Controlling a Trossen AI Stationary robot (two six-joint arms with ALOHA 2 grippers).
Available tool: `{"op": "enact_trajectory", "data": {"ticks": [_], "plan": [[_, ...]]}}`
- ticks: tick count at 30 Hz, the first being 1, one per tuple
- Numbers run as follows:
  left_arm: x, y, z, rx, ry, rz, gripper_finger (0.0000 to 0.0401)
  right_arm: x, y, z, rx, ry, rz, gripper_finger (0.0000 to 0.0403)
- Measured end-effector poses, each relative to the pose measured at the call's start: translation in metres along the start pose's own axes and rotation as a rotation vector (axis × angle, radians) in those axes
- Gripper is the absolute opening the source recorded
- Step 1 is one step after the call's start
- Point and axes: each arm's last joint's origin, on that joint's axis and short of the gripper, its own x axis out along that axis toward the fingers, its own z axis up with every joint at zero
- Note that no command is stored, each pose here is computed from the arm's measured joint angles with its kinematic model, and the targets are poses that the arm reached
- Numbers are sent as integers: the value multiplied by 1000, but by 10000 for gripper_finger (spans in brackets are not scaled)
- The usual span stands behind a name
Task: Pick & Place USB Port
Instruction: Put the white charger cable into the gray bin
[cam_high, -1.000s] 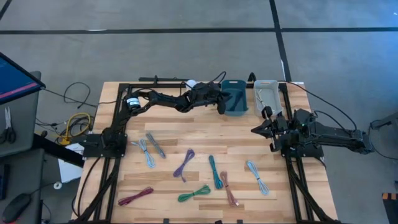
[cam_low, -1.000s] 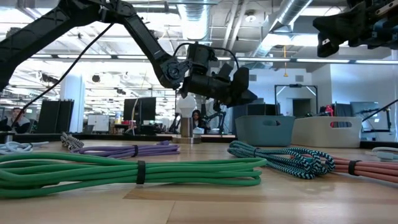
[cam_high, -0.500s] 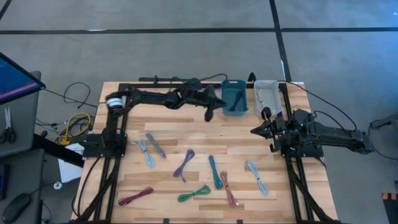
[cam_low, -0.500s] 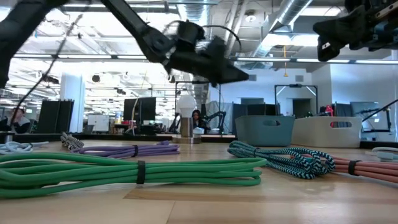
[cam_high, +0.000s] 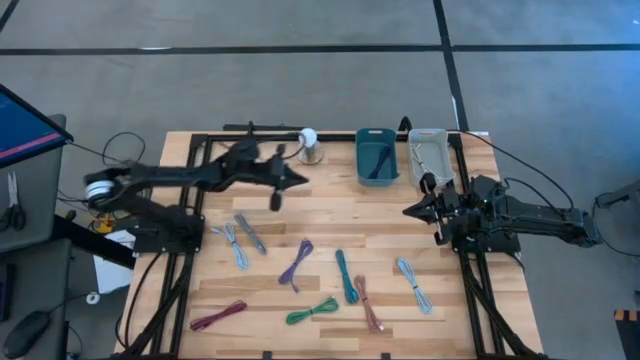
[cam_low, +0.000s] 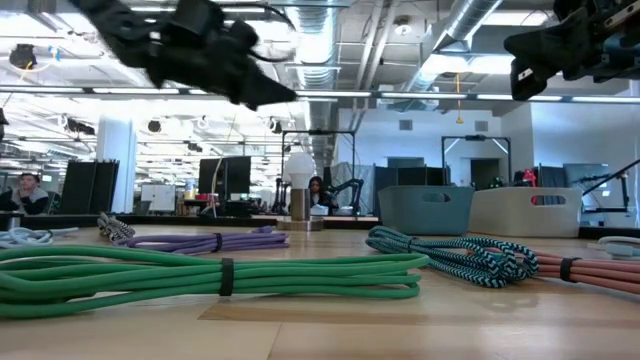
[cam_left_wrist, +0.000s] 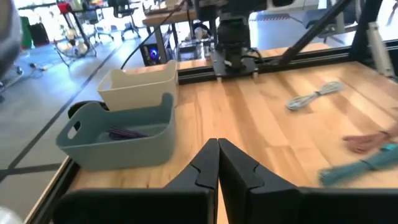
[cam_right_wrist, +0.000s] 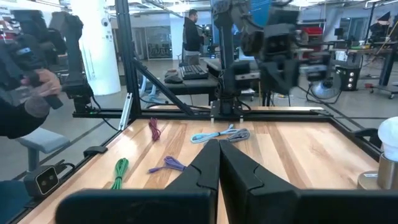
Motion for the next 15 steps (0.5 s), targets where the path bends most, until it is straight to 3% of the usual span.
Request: {"op": "enact_trajectory", "data": {"ticks": [6, 15], "plan": [[-42, -27, -16, 5, -41, -5, 9, 0, 0, 0, 0, 0, -1, 1], [-74, -50, -47, -221, -47, -8, 11, 0, 0, 0, 1, 4, -1, 1]]}}
